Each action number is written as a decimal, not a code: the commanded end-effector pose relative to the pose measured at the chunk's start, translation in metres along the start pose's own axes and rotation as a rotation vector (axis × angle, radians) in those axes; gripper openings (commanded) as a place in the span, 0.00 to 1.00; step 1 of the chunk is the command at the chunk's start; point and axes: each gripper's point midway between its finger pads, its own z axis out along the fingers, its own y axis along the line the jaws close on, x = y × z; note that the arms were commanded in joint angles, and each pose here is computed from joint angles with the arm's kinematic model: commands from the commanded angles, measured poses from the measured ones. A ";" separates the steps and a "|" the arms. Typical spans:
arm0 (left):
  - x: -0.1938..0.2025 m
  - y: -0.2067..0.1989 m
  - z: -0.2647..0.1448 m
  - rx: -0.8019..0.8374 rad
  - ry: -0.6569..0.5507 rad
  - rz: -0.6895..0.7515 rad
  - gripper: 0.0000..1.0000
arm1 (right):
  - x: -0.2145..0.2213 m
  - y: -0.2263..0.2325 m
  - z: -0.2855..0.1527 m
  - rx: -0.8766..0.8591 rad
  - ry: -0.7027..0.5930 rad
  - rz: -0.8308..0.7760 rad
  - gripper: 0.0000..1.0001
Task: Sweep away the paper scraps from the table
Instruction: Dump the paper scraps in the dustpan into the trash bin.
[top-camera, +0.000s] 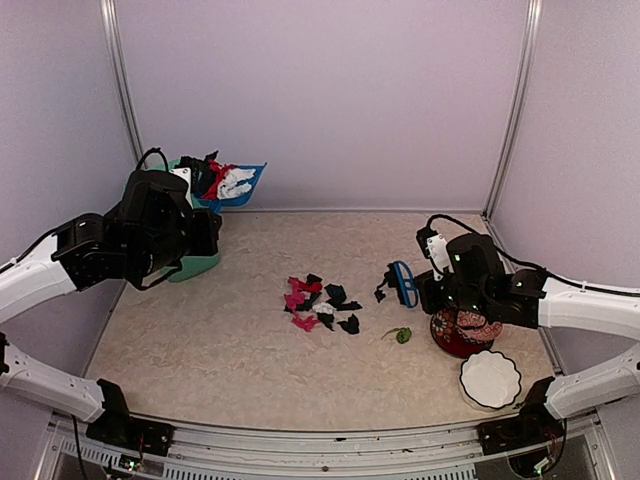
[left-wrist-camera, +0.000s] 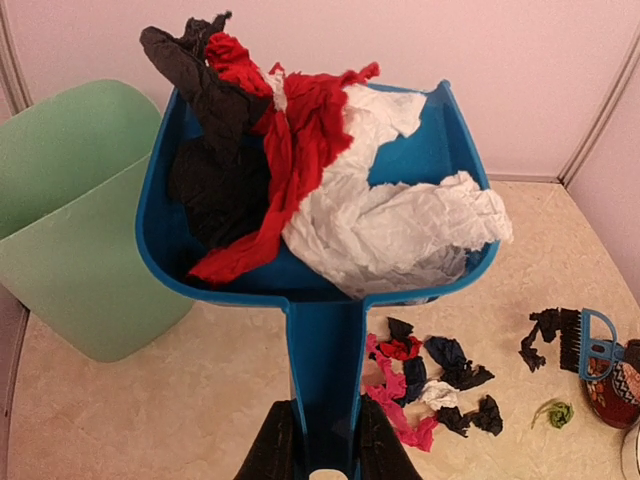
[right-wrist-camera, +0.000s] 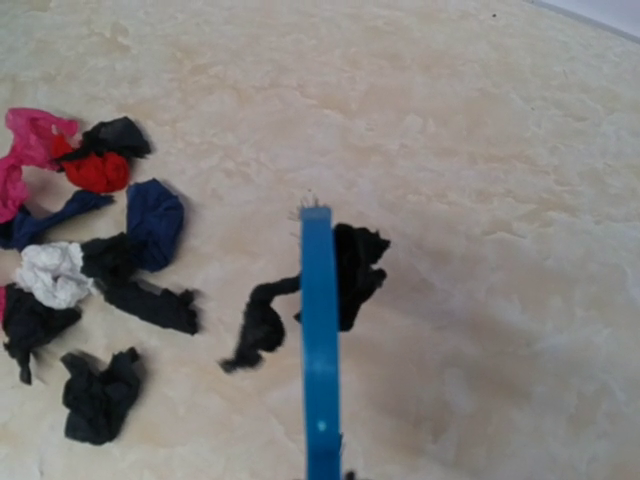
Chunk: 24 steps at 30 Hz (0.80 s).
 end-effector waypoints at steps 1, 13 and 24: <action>-0.011 0.032 0.000 -0.054 0.049 0.007 0.00 | -0.006 0.001 0.003 -0.012 -0.029 0.016 0.00; -0.043 0.088 0.042 0.079 0.071 -0.207 0.00 | -0.004 0.003 0.003 -0.027 -0.026 0.023 0.00; -0.066 0.140 0.081 0.264 0.055 -0.537 0.00 | -0.003 -0.004 -0.008 -0.012 -0.036 0.044 0.00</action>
